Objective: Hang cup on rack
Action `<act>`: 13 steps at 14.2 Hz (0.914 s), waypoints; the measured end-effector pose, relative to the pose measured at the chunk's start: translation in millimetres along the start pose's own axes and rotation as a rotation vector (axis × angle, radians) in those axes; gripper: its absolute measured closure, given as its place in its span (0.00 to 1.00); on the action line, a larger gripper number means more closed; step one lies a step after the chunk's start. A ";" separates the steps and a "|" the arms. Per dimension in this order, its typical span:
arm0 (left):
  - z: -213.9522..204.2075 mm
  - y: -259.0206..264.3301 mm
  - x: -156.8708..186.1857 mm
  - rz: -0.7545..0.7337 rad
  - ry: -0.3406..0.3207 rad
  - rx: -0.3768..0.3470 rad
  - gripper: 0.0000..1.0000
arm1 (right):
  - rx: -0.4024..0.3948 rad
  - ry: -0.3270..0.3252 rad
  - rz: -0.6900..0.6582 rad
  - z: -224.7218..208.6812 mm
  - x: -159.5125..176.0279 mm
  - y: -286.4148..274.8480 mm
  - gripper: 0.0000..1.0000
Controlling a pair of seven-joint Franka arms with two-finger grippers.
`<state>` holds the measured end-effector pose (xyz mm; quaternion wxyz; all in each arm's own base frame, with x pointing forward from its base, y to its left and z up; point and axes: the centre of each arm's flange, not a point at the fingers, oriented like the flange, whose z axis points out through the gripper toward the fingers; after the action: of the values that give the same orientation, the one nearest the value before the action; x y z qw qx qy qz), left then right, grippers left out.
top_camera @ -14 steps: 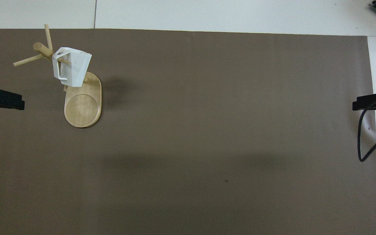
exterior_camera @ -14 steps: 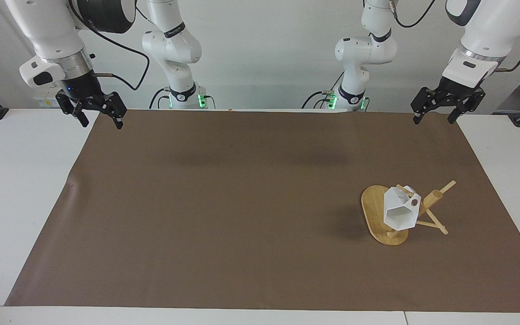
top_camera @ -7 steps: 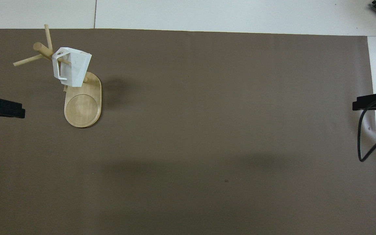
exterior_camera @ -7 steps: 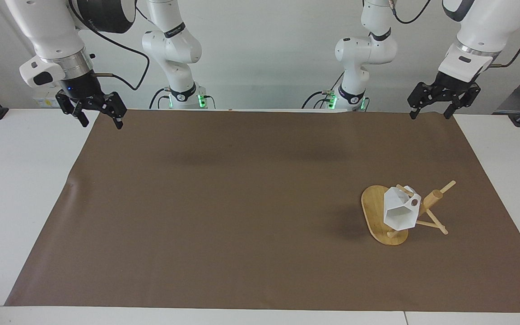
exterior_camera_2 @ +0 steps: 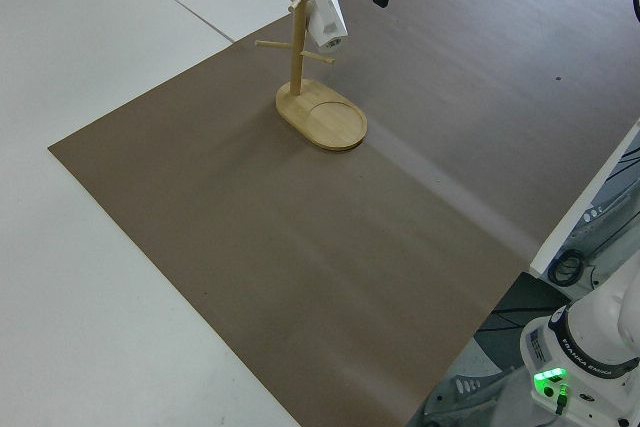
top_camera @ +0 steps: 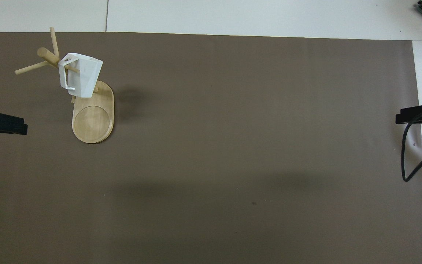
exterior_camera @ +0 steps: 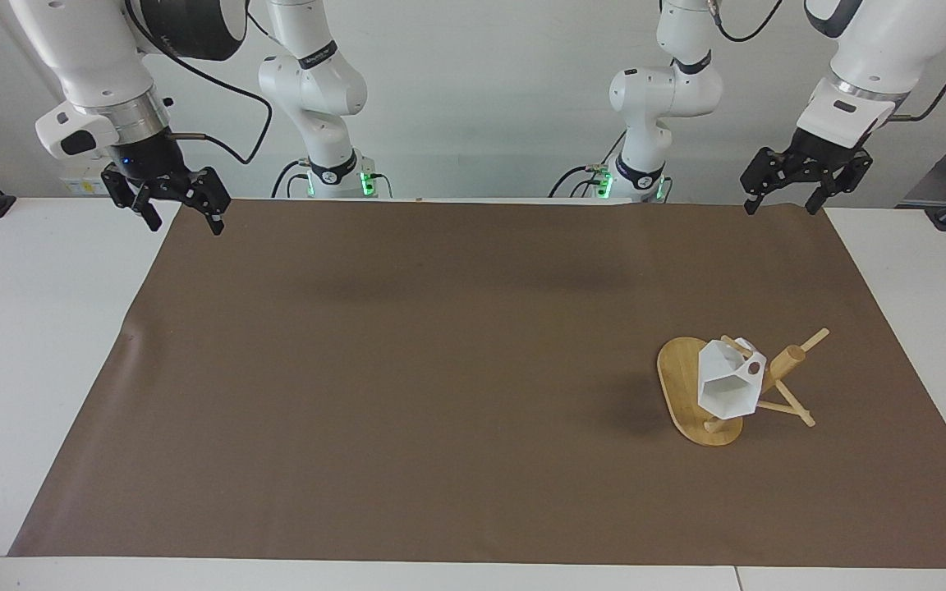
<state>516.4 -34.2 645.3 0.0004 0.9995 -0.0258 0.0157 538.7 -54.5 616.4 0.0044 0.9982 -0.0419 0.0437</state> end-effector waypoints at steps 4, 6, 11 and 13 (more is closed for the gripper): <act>0.1 -1.9 -0.1 -0.003 -0.001 0.000 0.00 | 0.000 0.000 0.000 0.0 0.0 0.0 0.00; 0.4 -2.8 -0.1 -0.005 -0.001 0.000 0.00 | 0.000 0.000 0.000 0.0 0.0 0.0 0.00; 0.2 -3.6 -0.1 -0.007 0.000 -0.001 0.00 | 0.000 0.000 0.000 0.0 0.0 0.0 0.00; -0.5 -3.8 -0.2 -0.007 0.002 -0.001 0.00 | 0.000 0.000 0.000 0.0 0.0 0.0 0.00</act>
<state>516.4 -30.4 645.7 0.0010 0.9996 -0.0223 0.0167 538.7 -54.5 616.4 0.0044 0.9982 -0.0419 0.0437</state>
